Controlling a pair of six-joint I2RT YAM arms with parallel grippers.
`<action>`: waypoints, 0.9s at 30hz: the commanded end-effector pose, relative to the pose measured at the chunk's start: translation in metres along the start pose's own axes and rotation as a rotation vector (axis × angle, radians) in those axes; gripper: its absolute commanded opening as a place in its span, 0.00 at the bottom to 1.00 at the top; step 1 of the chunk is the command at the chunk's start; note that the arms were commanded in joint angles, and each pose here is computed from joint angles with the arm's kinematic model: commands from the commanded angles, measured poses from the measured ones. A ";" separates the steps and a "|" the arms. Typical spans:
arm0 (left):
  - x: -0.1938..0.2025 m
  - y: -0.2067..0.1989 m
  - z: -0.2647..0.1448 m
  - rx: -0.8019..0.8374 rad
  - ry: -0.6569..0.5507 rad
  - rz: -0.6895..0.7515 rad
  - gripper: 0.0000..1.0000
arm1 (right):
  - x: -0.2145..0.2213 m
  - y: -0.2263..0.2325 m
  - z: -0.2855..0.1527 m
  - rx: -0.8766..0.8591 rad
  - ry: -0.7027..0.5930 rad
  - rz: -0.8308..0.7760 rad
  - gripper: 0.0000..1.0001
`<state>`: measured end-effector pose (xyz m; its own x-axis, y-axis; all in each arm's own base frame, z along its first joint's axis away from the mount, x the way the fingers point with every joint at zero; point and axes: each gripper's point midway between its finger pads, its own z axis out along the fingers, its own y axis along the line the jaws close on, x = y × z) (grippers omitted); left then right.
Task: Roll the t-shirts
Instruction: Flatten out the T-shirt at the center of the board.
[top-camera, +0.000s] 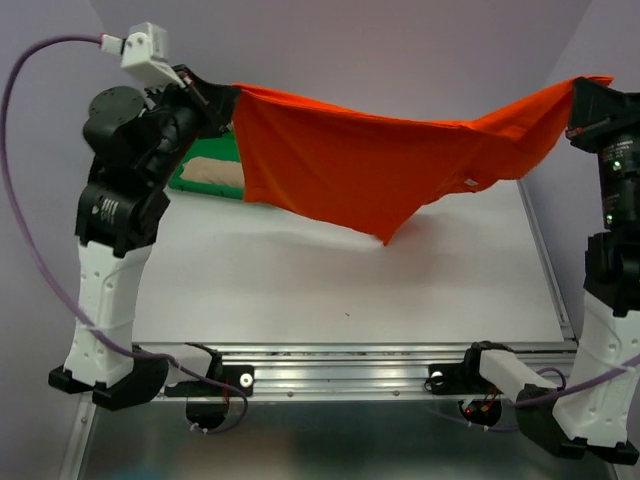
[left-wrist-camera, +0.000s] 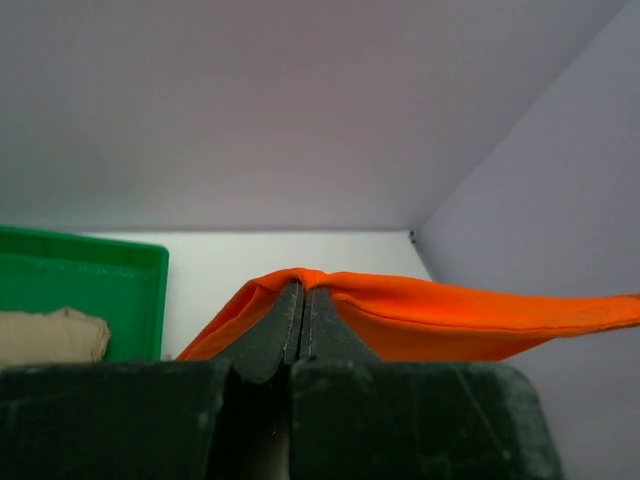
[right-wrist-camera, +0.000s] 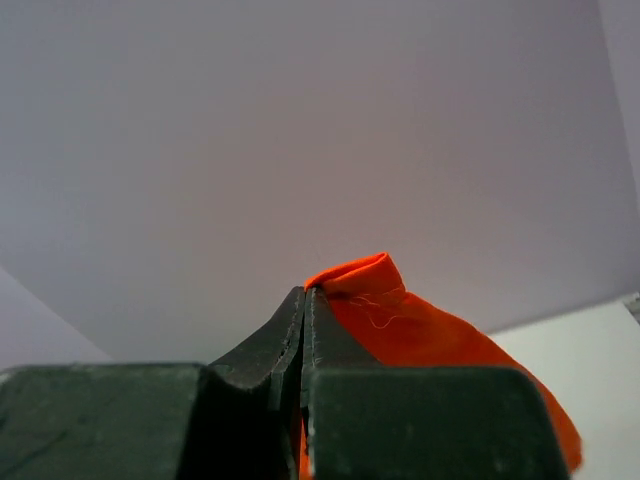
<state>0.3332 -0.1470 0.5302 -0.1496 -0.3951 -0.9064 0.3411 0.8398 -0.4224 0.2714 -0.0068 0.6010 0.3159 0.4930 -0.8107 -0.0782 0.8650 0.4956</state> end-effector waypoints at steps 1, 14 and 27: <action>-0.072 -0.034 -0.064 0.100 -0.235 0.026 0.00 | -0.066 0.030 -0.036 -0.056 -0.194 -0.018 0.01; -0.111 -0.050 -0.126 0.142 -0.376 0.024 0.00 | -0.135 0.063 -0.123 -0.119 -0.407 -0.023 0.01; -0.040 -0.015 0.007 0.066 -0.172 0.046 0.00 | -0.030 -0.050 -0.078 0.300 -0.085 -0.165 0.01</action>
<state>0.2788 -0.1234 0.6091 0.0825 -0.4674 -0.8802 0.4286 0.8140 -0.3921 0.1176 -0.0235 0.6601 0.5942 0.3831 -0.7073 -0.0230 0.8870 0.4611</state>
